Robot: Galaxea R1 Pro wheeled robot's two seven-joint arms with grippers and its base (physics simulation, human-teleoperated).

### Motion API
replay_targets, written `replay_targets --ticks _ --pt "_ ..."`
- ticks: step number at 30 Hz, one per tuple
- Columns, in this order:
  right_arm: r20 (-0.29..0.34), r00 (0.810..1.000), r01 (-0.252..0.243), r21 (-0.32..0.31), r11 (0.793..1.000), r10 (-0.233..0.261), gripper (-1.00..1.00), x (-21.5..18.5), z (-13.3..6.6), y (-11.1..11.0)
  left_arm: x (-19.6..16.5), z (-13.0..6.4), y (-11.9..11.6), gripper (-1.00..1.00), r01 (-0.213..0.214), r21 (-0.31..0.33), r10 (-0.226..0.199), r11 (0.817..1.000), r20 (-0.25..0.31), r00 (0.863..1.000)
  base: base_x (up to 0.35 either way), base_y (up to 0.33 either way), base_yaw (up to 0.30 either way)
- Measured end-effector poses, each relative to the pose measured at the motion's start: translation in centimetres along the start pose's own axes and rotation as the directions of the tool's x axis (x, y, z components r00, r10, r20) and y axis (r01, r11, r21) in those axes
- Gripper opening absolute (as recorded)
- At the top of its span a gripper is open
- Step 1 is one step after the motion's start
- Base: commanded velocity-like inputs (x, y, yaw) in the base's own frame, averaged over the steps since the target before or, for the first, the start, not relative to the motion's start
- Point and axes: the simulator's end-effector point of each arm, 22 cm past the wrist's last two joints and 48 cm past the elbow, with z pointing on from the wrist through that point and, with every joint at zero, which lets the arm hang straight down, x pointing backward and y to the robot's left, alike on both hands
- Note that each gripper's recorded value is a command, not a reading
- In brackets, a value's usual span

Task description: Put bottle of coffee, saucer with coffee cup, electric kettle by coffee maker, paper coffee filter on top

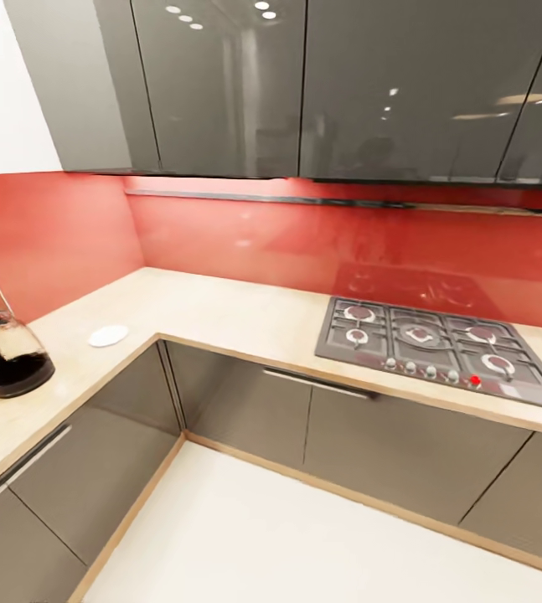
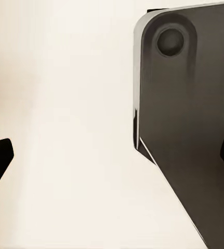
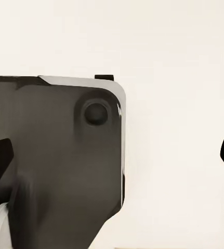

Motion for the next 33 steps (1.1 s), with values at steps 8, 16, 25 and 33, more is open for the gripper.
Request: replay_targets --ticks 8,16,25,33 --pt "0.0 1.0 0.0 0.0 1.0 0.0 1.0 0.0 0.0 0.0 -0.04 0.0 0.01 1.0 0.001 0.0 -0.001 1.0 0.001 1.0 0.16 -0.245 0.277" --pt "0.0 1.0 0.0 0.0 1.0 0.0 1.0 0.0 0.01 0.0 -0.07 0.0 0.02 1.0 0.004 -0.001 -0.004 1.0 0.003 1.0 0.098 -0.279 0.277" --pt "0.0 1.0 0.0 0.0 1.0 0.0 1.0 -0.01 0.01 0.0 -0.75 -0.03 0.0 1.0 0.009 0.0 -0.009 1.0 0.038 0.999 0.054 -0.255 0.277" --pt "0.0 1.0 0.0 0.0 1.0 0.0 1.0 0.0 0.01 0.0 -0.78 -0.03 0.01 1.0 0.009 0.0 -0.009 1.0 0.04 0.999 0.002 -0.024 0.277"
